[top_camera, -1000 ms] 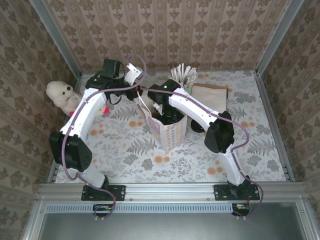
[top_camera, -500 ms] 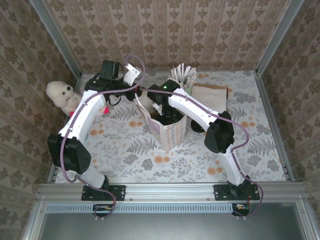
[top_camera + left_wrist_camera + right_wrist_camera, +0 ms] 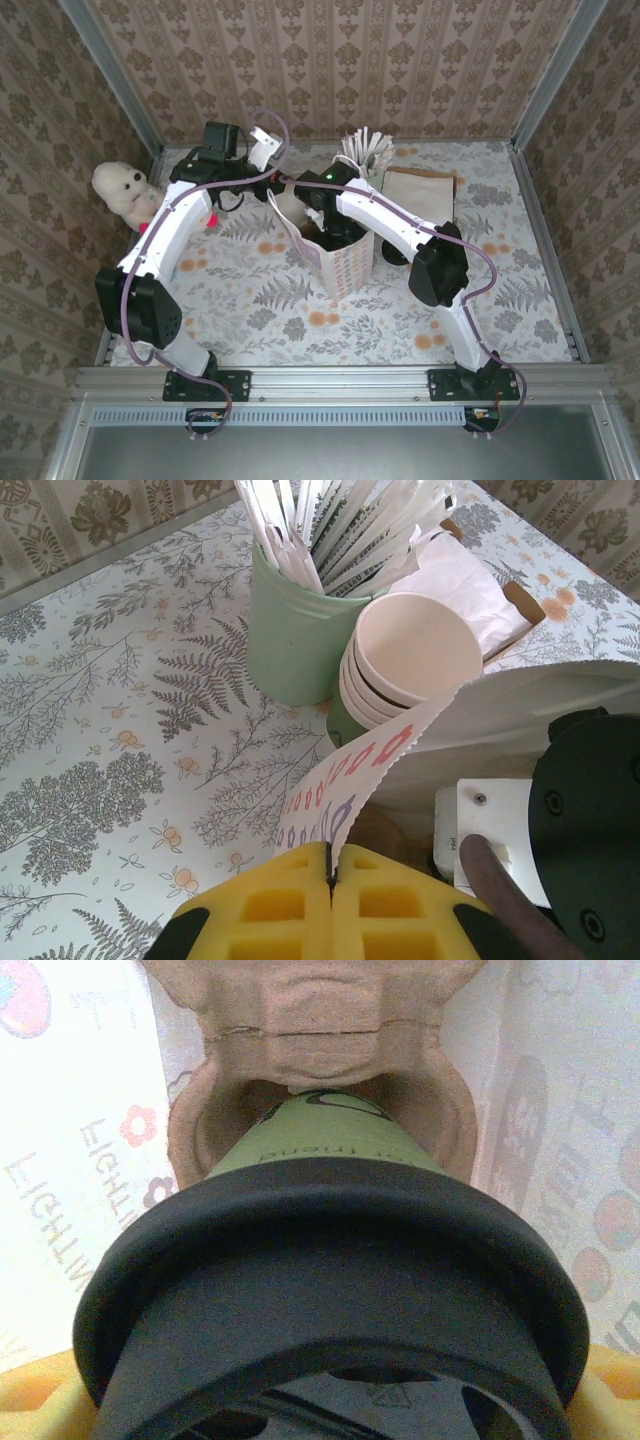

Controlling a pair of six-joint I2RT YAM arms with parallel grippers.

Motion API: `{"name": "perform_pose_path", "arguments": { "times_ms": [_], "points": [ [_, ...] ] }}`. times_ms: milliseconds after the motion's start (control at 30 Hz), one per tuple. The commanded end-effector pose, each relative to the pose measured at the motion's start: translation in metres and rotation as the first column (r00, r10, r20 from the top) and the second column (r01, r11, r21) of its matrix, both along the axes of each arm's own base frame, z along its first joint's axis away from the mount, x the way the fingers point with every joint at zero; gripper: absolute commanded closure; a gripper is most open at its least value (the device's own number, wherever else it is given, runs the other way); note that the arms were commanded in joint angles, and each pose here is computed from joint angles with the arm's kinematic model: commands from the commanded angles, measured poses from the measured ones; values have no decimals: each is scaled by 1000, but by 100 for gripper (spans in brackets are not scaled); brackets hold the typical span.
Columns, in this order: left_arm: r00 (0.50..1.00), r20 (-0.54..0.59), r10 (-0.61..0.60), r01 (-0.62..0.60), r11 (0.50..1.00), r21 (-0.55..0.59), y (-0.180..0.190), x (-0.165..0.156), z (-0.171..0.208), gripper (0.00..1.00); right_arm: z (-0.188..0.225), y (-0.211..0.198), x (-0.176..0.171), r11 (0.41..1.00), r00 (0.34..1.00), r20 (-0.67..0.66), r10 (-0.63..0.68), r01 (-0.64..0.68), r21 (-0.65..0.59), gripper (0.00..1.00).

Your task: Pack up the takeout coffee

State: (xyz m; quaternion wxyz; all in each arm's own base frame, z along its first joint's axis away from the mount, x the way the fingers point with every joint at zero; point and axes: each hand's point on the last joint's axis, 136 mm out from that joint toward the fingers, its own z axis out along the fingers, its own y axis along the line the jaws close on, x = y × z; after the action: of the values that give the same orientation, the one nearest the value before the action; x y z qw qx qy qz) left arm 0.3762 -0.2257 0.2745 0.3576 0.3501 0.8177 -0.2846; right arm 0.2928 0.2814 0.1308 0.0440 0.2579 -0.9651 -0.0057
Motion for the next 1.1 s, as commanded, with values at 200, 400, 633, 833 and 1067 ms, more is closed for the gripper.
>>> {"name": "perform_pose_path", "arguments": {
  "times_ms": [200, 400, 633, 833, 1067],
  "points": [
    [1000, 4, -16, 17, 999, -43, -4, -5, 11, 100, -2, -5, 1, 999, 1000, 17, -5, 6, -37, 66],
    [1000, 2, -17, 17, 999, -42, -4, -4, 11, 100, -2, -8, 1, 999, 1000, 18, -10, 11, -48, 66],
    [1000, 8, -19, 19, 999, -41, -4, -5, 12, 100, -6, -13, -6, 996, 1000, -20, -17, 16, -84, 66],
    [1000, 11, -18, 19, 999, -36, -3, -5, 12, 100, -4, -17, -9, 994, 999, -35, -36, 32, -104, 65],
    [1000, 10, -22, 23, 999, -44, -4, -6, 14, 100, -9, -9, -1, 997, 1000, -15, -24, 23, -71, 66]
  ]
}}
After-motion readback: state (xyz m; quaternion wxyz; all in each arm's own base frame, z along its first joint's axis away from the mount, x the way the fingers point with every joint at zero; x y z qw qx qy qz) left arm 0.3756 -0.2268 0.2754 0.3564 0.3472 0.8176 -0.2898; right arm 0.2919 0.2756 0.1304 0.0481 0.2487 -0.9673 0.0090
